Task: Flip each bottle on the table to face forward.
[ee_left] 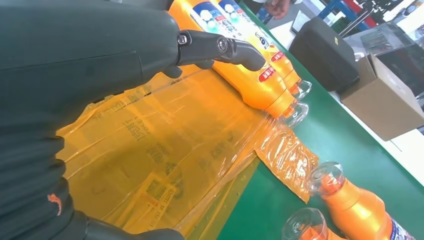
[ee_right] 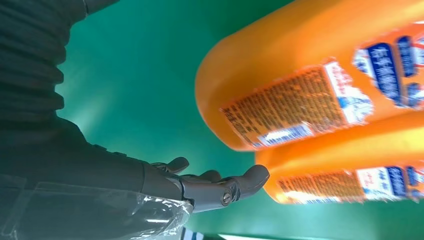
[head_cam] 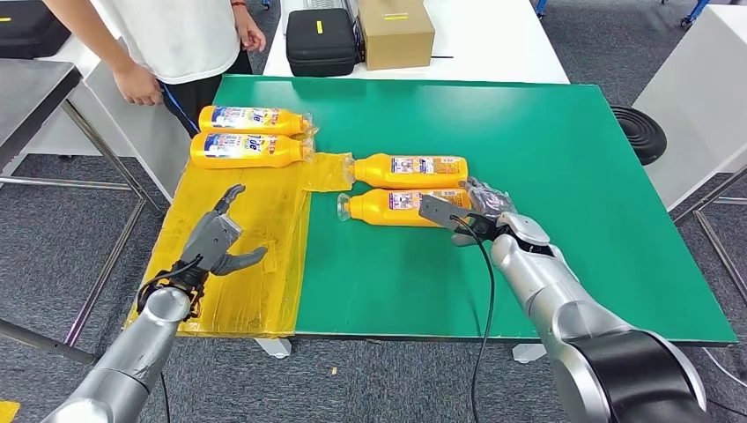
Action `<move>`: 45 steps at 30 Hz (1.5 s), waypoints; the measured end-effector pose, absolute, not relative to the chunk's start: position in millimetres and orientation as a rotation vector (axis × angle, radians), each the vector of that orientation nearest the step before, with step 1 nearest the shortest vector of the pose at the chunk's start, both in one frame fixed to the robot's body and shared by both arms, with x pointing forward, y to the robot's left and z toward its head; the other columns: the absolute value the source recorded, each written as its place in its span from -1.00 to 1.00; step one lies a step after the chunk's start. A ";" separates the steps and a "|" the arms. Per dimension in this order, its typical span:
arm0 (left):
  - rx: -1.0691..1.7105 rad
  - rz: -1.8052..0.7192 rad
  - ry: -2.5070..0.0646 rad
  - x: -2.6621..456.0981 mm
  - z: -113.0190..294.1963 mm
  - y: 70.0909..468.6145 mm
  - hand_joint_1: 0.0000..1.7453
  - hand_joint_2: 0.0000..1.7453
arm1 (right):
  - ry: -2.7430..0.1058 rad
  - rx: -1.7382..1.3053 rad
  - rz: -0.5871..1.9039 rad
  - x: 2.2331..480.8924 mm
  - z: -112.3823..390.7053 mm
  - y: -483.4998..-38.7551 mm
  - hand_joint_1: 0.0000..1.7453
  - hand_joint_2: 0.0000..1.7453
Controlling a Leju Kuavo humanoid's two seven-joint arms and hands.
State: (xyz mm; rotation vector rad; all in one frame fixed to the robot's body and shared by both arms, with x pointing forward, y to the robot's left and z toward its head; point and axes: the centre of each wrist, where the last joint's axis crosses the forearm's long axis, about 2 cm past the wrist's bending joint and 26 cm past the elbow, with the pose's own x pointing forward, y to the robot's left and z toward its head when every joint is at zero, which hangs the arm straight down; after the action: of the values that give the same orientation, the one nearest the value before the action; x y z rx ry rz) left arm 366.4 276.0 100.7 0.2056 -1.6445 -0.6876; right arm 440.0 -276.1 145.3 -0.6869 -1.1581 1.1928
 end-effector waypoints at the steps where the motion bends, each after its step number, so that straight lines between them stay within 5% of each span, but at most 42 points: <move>1: 0.205 -0.686 -1.642 366.6 100.4 275.9 -1.00 1.00 | -1.153 -0.686 1.191 439.7 144.6 -276.9 -1.00 1.00; 23: 0.187 -0.674 -1.634 372.6 101.8 271.9 -1.00 1.00 | -1.182 -0.728 1.222 437.8 140.6 -281.0 -1.00 1.00; 32: 0.206 -0.650 -1.618 342.9 82.8 274.2 -1.00 1.00 | -1.523 -0.824 1.164 446.0 185.1 -254.0 -1.00 1.00; 45: 0.247 -0.633 -1.638 319.1 80.2 282.0 -1.00 1.00 | -1.956 -0.720 0.936 384.0 195.6 -227.5 -1.00 1.00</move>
State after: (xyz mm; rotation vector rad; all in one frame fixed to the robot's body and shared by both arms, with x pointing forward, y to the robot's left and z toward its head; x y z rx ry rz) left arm 319.1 282.0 80.2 0.2472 -1.6384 -0.6332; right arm 384.0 -227.5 195.6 -0.7200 -1.9565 0.9357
